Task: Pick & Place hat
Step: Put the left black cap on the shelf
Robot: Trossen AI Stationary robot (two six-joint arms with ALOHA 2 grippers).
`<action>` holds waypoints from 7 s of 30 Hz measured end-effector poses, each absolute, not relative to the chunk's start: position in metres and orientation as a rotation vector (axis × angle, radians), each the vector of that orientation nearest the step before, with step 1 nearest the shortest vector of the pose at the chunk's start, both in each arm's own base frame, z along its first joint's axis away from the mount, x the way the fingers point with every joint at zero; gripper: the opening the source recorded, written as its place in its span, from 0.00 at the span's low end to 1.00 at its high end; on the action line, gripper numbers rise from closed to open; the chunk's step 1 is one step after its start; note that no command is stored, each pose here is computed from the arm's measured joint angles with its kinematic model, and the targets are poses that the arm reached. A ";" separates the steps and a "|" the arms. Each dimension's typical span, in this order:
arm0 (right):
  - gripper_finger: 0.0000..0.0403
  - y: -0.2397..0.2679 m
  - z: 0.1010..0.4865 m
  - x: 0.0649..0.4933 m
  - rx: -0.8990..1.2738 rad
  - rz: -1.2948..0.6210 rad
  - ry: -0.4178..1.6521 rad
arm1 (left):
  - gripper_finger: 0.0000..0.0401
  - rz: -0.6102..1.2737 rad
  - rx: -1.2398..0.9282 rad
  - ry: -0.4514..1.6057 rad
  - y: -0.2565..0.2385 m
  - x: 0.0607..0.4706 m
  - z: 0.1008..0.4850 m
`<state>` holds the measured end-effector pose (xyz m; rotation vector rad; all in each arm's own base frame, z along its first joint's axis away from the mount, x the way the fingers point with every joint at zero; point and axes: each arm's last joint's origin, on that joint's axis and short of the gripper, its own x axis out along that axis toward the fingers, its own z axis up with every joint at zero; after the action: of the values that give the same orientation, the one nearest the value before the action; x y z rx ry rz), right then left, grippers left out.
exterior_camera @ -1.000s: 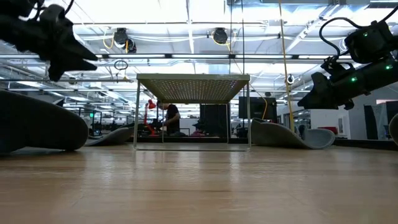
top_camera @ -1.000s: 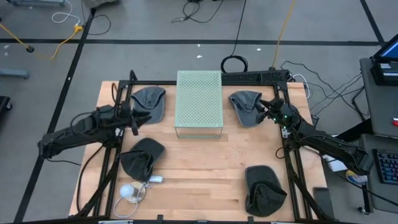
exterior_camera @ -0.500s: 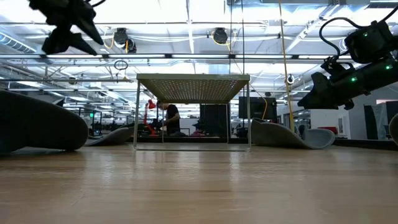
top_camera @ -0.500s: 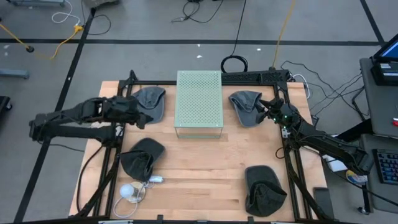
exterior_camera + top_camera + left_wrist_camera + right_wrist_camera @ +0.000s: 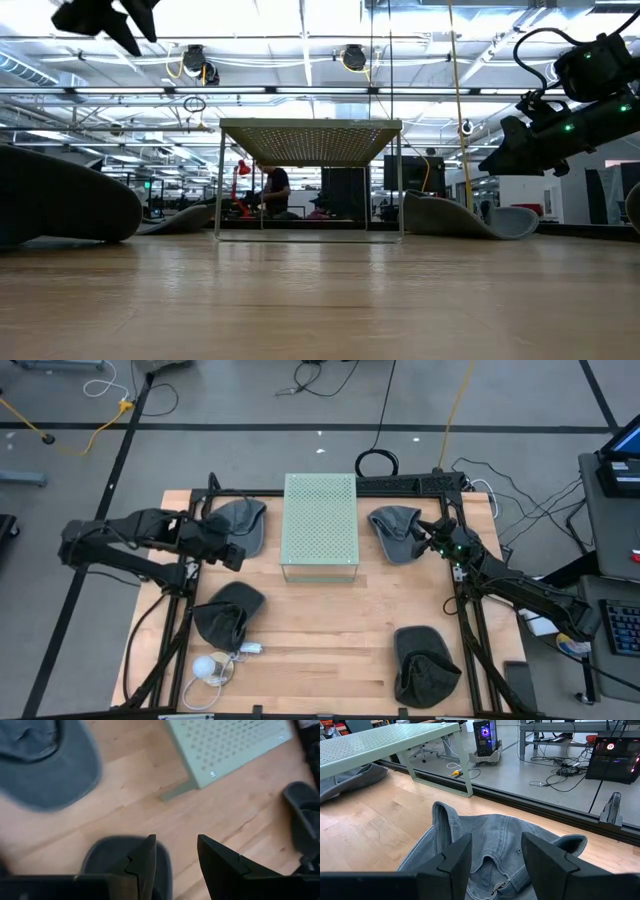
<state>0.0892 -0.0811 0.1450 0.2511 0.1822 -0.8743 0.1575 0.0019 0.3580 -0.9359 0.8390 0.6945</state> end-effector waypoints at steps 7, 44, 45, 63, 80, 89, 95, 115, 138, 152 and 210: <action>0.41 -0.081 0.145 0.089 0.251 -0.875 0.182 | 0.37 0.757 -0.926 0.943 0.000 0.161 0.379; 0.41 -0.081 0.145 0.089 0.251 -0.874 0.182 | 0.37 0.678 -1.115 1.334 -0.019 0.195 0.368; 0.41 -0.081 0.145 0.089 0.251 -0.874 0.182 | 0.37 0.684 -1.113 1.346 -0.021 0.198 0.366; 0.41 -0.081 0.145 0.089 0.251 -0.874 0.182 | 0.37 0.798 -1.155 1.413 -0.061 0.225 0.345; 0.41 -0.081 0.145 0.089 0.251 -0.874 0.182 | 0.37 0.878 -1.072 1.445 -0.078 0.258 0.312; 0.41 -0.081 0.145 0.089 0.251 -0.874 0.182 | 0.37 0.922 -0.965 1.496 -0.087 0.273 0.290; 0.41 -0.081 0.145 0.089 0.251 -0.874 0.182 | 0.37 0.932 -0.862 1.528 -0.096 0.279 0.274; 0.41 -0.081 0.145 0.089 0.251 -0.874 0.182 | 0.37 0.973 -0.744 1.606 -0.103 0.282 0.215; 0.41 -0.081 0.145 0.089 0.251 -0.874 0.182 | 0.20 0.946 -0.638 1.589 -0.098 0.274 0.187; 0.41 -0.081 0.145 0.089 0.251 -0.874 0.182 | 0.02 0.843 -0.578 1.645 -0.099 0.274 0.187; 0.41 -0.075 0.196 0.094 0.536 -0.477 -0.432 | 0.02 0.002 -0.581 0.761 -0.034 0.124 0.386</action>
<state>0.0944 -0.0751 0.1958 0.5358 -0.4322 -0.4767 0.1236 -0.0341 0.3863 -0.5806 0.7614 0.0024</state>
